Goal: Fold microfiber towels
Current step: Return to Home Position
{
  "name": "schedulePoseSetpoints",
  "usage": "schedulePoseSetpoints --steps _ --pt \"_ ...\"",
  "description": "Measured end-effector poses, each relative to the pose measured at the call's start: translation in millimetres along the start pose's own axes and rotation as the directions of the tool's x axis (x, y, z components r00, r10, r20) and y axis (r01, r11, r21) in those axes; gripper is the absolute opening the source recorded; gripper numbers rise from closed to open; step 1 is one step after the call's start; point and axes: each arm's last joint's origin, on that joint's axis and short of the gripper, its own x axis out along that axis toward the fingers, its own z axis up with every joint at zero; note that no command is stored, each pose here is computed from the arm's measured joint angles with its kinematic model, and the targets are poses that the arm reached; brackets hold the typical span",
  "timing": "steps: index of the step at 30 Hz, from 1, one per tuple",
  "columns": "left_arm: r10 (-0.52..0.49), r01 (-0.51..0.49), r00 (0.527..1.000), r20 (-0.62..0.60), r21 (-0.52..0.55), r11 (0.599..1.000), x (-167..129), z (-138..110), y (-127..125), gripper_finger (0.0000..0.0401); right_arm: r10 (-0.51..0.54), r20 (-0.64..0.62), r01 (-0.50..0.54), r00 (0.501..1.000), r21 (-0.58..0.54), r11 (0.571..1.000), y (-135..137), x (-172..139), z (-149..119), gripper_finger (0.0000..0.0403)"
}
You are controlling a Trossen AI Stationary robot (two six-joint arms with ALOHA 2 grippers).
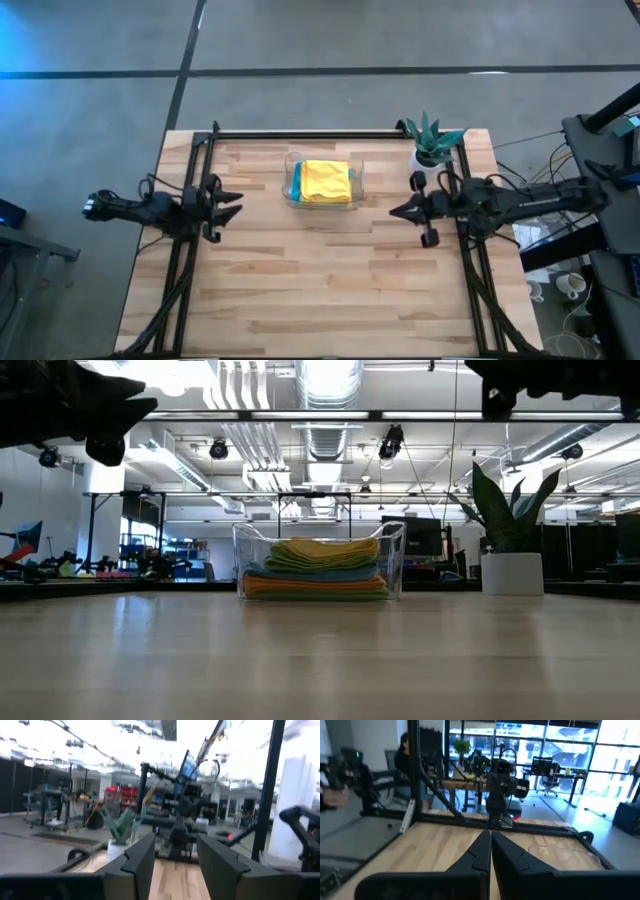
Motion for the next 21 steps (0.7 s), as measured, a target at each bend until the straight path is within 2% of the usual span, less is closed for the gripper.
schedulePoseSetpoints --steps 5,10,14,21 --pt "-0.02 0.02 0.999 -0.032 0.011 1.0 1 -3 -1 0.0132 0.016 0.078 -0.021 0.997 0.066 0.998 4 -24 -10 0.0009" --pt "-0.119 0.118 0.991 0.057 0.028 0.993 -1 6 -4 0.0132 0.021 0.169 -0.038 0.985 0.096 0.995 9 -48 -35 0.0009" --pt "-0.124 0.122 0.99 0.061 0.036 0.992 -1 6 -4 0.0132 0.014 0.273 -0.047 0.962 0.114 0.992 11 -64 -54 0.0009" --pt "-0.118 0.118 0.993 0.004 -0.009 0.993 0 0 -3 0.0132 0.041 0.236 -0.072 0.971 0.123 0.99 12 -66 -56 0.0009"
